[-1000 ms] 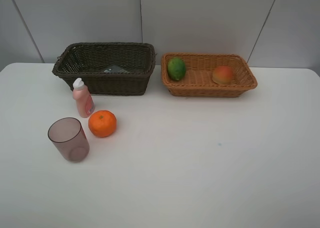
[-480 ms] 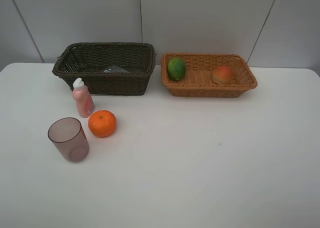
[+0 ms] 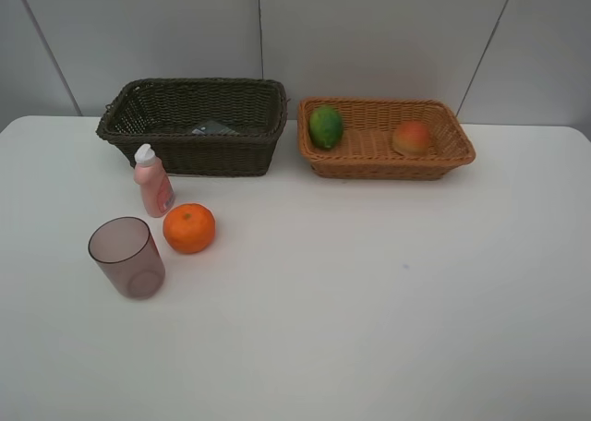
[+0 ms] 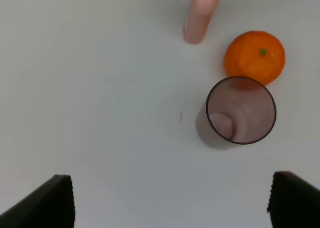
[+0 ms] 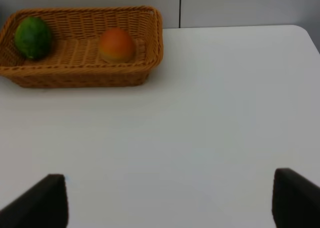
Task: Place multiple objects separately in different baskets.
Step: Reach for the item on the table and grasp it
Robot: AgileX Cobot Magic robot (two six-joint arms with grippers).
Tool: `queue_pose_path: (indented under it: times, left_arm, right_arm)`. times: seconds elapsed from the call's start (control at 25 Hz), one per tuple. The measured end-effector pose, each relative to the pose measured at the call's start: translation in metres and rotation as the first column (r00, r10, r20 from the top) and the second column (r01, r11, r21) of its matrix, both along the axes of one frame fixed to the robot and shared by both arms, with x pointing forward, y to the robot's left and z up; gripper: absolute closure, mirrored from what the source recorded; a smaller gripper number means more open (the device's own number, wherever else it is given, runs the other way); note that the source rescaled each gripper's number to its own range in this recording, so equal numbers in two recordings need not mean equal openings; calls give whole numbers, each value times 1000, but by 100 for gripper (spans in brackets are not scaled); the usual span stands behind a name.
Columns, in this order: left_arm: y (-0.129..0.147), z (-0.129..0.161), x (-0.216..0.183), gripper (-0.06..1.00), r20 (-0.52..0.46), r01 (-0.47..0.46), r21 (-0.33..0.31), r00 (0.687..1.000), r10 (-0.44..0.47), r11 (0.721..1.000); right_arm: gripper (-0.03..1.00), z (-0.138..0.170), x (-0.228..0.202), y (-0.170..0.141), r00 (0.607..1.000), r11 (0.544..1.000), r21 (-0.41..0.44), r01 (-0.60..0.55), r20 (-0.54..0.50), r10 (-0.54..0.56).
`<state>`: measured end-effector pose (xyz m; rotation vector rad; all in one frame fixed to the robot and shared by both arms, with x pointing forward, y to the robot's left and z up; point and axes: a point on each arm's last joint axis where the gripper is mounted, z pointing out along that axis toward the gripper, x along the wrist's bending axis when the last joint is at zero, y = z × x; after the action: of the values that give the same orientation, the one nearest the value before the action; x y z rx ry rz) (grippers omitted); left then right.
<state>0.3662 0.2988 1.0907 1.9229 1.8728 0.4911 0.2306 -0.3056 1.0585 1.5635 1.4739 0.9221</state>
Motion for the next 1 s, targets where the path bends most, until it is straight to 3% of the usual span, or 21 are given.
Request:
queue_pose_path:
  times: [0.16,0.4,0.64,0.8,1.0]
  left_arm:
    - [-1,-10,19,-6,-54,16,0,998,-16,1000]
    - [-26,-19,32,-6,-71,179,17,982,-177,984]
    - [-64,-41,49,-6,-166,370,32,918,-360,929]
    - [-85,-60,62,-6,-259,444,43,870,-420,895]
    - [-106,-69,77,-6,-305,505,57,830,-467,861]
  right_arm:
    - [9,0,0,0,1000,1000,0,0,0,0]
    - [9,0,0,0,1000,1000,0,0,0,0]
    - [9,0,0,0,1000,1000,0,0,0,0]
    - [9,0,0,0,1000,1000,0,0,0,0]
    - [9,0,0,0,1000,1000,0,0,0,0]
